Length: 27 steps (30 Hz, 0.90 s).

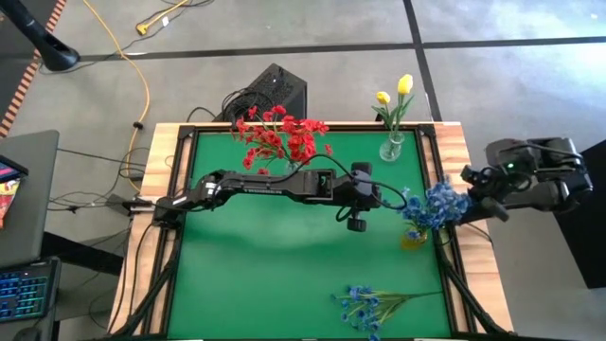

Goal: Sort flowers into vase by color
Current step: Put the top blue flowers into the yellow transparent vase, then put the blue flowers into the yellow transparent vase

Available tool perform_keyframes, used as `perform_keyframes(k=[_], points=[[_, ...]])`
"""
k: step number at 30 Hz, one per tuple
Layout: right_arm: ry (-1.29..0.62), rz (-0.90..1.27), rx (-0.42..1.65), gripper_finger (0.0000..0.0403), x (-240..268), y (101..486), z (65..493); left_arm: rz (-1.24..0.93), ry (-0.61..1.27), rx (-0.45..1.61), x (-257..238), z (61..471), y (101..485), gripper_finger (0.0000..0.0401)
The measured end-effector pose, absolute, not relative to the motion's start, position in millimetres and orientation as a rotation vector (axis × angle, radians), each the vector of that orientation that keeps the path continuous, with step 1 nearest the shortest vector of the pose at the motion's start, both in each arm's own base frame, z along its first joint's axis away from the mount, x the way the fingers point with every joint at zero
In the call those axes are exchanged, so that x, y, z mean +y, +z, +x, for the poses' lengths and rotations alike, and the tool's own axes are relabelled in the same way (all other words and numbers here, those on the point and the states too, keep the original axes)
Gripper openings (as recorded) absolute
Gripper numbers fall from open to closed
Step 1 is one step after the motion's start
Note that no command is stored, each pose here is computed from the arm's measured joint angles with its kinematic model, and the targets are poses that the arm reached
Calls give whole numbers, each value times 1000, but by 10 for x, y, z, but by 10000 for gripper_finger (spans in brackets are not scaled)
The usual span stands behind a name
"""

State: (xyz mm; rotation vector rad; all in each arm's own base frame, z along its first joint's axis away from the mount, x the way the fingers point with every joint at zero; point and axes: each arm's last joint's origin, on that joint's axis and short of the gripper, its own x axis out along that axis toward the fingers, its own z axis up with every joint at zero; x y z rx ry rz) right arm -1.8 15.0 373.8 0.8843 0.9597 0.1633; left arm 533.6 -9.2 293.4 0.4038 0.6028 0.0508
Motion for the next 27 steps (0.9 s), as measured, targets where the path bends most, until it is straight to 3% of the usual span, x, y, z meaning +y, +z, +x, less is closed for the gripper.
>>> perform_keyframes(k=[12, 27], points=[[250, 847, 820, 165, 158, 4055, -272, 404, 34, 626, -125, 5322, 2914, 0], [314, 599, 558, 165, 156, 4311, -383, 380, -217, 657, -640, 5246, 2855, 0]])
